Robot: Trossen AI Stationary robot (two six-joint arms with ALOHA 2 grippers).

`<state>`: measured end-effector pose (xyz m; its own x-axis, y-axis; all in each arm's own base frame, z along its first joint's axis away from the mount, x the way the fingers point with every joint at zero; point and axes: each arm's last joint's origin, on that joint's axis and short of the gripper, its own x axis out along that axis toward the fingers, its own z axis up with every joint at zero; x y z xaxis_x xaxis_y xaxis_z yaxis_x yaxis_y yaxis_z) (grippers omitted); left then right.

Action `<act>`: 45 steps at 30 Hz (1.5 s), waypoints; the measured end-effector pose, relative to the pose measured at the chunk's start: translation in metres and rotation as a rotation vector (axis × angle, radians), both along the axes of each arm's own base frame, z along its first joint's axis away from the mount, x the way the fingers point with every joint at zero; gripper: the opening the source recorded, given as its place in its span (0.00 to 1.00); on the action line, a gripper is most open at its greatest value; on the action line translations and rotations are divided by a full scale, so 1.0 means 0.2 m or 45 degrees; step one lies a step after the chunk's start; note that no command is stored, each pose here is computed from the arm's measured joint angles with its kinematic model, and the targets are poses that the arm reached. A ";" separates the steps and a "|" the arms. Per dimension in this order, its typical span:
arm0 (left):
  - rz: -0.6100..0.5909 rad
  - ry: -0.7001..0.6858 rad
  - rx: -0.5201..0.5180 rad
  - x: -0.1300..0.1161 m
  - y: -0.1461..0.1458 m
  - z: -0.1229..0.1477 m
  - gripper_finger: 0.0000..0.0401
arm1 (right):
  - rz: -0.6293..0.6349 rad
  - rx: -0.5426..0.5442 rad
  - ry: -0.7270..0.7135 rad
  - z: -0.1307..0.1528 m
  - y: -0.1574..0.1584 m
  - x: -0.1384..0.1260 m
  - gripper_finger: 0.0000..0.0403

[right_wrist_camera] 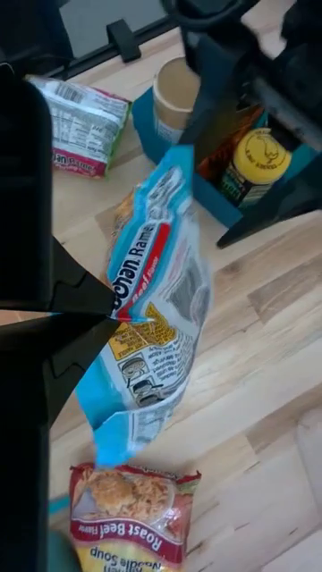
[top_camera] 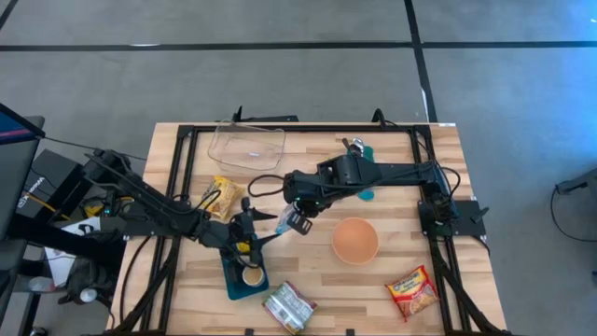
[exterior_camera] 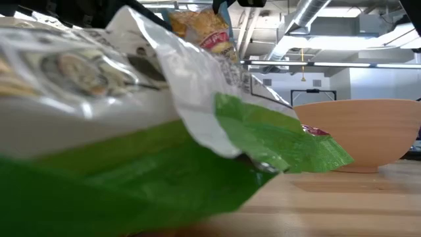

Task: Pick & Place Food Item
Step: Put the light blue noodle pack into the transparent bin

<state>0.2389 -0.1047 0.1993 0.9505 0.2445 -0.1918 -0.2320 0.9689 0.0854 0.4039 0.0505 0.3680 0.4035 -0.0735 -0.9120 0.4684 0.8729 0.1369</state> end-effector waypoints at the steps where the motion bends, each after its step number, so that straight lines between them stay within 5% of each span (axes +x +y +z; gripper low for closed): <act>1: -0.005 -0.007 -0.007 0.01 0.00 0.00 0.60 | 0.000 0.001 -0.006 0.00 0.00 0.00 0.00; 27: -0.040 -0.031 -0.032 0.02 0.02 0.01 0.63 | -0.042 0.230 -0.035 0.01 -0.03 0.02 0.00; 45: -0.069 -0.048 -0.048 0.02 0.01 0.01 0.53 | -0.137 0.260 -0.055 0.01 -0.08 0.04 0.00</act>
<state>0.2437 -0.1022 0.2022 0.9689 0.1860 -0.1634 -0.1818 0.9825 0.0407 0.4113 0.0337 0.3698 0.4425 0.0661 -0.8943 0.5473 0.7701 0.3277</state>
